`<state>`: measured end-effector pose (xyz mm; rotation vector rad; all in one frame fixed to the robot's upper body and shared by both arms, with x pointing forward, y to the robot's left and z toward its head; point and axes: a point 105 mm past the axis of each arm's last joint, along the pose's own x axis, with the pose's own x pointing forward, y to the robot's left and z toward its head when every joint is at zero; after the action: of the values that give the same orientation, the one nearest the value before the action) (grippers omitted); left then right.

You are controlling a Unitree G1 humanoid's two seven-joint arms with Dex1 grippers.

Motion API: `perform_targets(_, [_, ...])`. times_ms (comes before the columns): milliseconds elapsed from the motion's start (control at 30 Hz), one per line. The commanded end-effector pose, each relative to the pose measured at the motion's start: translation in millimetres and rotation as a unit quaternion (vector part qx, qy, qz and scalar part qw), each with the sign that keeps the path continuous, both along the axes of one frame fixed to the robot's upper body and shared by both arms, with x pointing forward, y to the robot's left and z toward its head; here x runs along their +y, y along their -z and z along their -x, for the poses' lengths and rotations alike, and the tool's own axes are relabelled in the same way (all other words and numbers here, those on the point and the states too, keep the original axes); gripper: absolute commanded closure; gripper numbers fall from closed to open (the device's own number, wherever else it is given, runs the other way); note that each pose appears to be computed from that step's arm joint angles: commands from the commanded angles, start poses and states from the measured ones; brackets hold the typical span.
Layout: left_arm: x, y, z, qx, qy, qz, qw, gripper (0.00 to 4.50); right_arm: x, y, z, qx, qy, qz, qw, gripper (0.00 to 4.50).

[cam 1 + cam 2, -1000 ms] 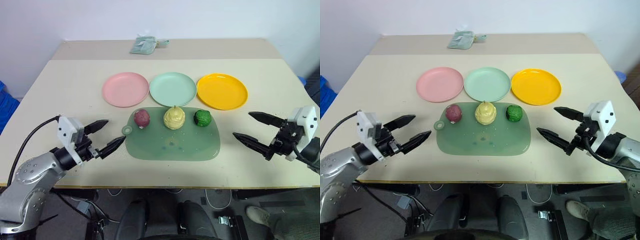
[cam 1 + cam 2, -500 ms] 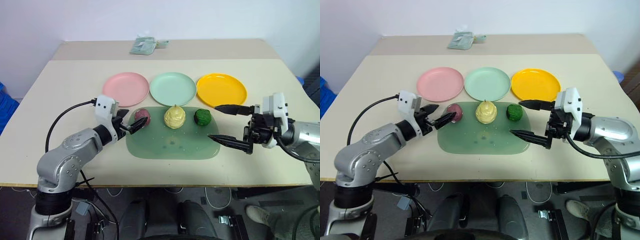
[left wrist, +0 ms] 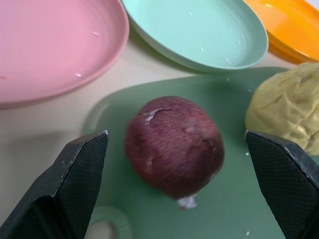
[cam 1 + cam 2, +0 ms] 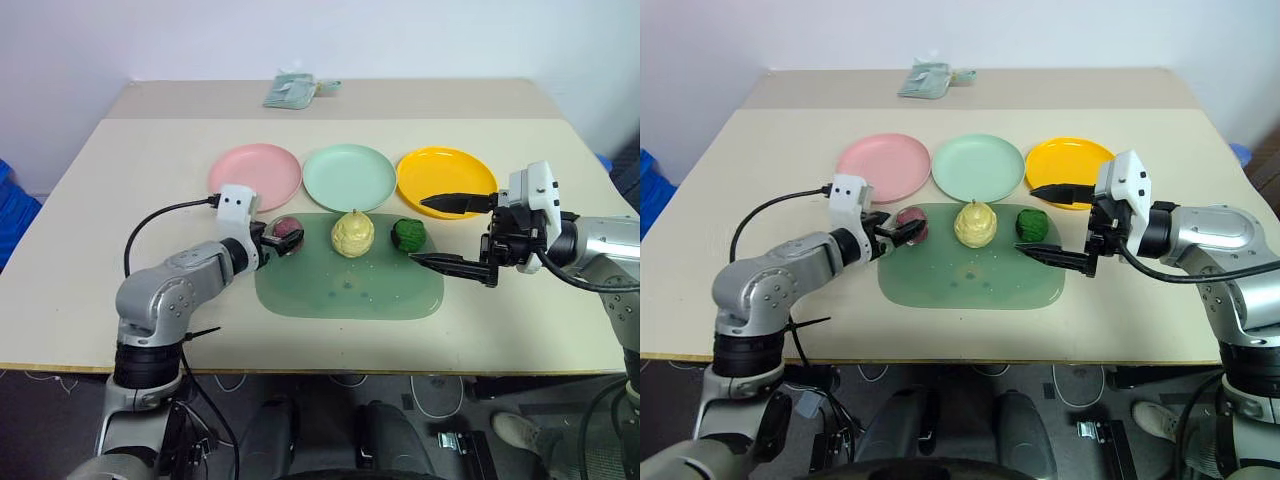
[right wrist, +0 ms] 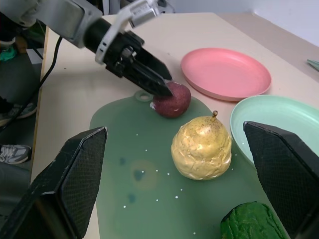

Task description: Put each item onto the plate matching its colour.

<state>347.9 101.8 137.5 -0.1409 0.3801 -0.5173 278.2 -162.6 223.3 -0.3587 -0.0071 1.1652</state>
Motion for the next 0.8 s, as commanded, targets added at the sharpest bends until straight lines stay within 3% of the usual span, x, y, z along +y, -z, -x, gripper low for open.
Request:
perform_targets(33, [-5,-2,-5,-0.006,0.001,0.001,1.0,0.0,2,-9,2,-0.016,-0.003,0.003,1.0,0.02])
perform_targets(133, [-5,-1,-6,-0.006,-0.002,-0.001,1.0,0.8,0,-10,3,-0.019,0.0,0.002,1.0,0.0])
perform_targets(200, [0,-3,-8,-0.017,-0.015,-0.012,1.0,1.68,0,-11,3,-0.02,0.003,0.002,1.0,0.0])
perform_targets(367, [9,-21,-17,-0.055,-0.039,-0.003,0.998,1.68,-1,-11,4,-0.026,0.008,0.001,1.0,0.0])
perform_targets(567, [51,-60,-55,-0.106,-0.157,0.0,0.982,1.68,2,-16,-1,-0.043,0.016,-0.009,0.999,0.0])
perform_targets(800, [79,-55,-108,-0.105,-0.24,-0.014,0.965,1.68,7,-22,-13,-0.067,0.03,-0.023,0.997,0.0])
